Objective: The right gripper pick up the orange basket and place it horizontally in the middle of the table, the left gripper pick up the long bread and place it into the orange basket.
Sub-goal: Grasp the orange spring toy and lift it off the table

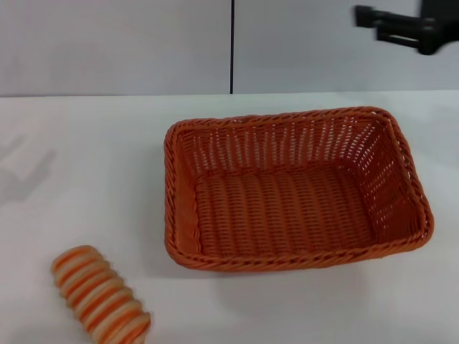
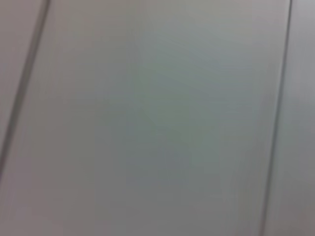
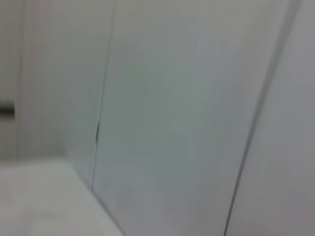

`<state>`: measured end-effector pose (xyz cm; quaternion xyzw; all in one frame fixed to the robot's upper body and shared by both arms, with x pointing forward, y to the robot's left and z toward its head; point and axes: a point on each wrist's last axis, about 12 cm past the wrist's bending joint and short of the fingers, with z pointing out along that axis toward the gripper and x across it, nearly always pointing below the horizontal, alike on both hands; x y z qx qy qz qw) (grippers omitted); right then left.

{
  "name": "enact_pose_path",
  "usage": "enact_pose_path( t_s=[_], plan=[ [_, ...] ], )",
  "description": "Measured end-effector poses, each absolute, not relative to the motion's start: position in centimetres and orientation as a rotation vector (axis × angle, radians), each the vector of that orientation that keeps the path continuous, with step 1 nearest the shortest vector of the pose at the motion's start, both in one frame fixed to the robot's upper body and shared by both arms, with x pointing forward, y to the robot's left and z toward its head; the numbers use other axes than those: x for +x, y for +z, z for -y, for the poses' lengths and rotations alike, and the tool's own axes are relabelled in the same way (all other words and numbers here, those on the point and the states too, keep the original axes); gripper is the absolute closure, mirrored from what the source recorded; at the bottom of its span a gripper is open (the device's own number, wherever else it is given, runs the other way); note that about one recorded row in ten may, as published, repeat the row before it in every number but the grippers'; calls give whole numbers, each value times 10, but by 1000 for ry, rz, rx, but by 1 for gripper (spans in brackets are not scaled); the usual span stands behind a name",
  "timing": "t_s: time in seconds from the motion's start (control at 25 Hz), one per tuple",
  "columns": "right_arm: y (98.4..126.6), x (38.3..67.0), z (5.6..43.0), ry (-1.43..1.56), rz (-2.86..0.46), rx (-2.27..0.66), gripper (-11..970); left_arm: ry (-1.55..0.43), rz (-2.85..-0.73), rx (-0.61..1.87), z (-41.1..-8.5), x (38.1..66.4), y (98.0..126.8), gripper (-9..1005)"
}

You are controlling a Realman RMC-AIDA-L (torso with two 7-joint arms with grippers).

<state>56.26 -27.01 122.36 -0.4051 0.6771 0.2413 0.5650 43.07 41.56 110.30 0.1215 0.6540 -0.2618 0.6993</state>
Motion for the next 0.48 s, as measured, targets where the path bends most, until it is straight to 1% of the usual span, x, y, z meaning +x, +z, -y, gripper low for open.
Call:
enact_pose_path(
  t_s=[0.04,0.08,0.12,0.16,0.2,0.24,0.28,0.32,0.36,0.4,0.44,0.48],
  plan=[
    [1211,548,290,645,-1563,-824,428,-603,-1484,289,-416,435,1108,265],
    [1211,548,290,645,-1563,-824,428,-621,-1518,319,-417,441,1116,265],
    [1207,542,298,668,-1541,-771,428,-640,-1548,338,-416,446,1122,264],
    [1195,527,318,703,-1498,-662,428,-675,-1634,405,-414,460,1138,264],
    [1195,527,318,703,-1498,-662,428,-675,-1634,405,-414,460,1138,264],
    [1186,513,336,729,-1464,-575,428,-692,-1673,435,-412,467,1144,264],
    [1186,513,336,729,-1464,-575,428,-701,-1708,471,-410,473,1151,264],
    [1182,506,343,742,-1448,-541,428,-723,-1756,507,-406,481,1158,264],
    [1176,494,357,757,-1422,-492,428,-724,-1837,594,-399,496,1172,265],
    [1176,494,357,757,-1422,-492,428,-724,-1837,594,-399,496,1172,265],
    [1171,484,368,764,-1408,-450,428,-720,-1867,618,-396,500,1175,265],
    [1169,479,372,770,-1402,-431,428,-701,-1924,672,-392,509,1182,265]
  ],
)
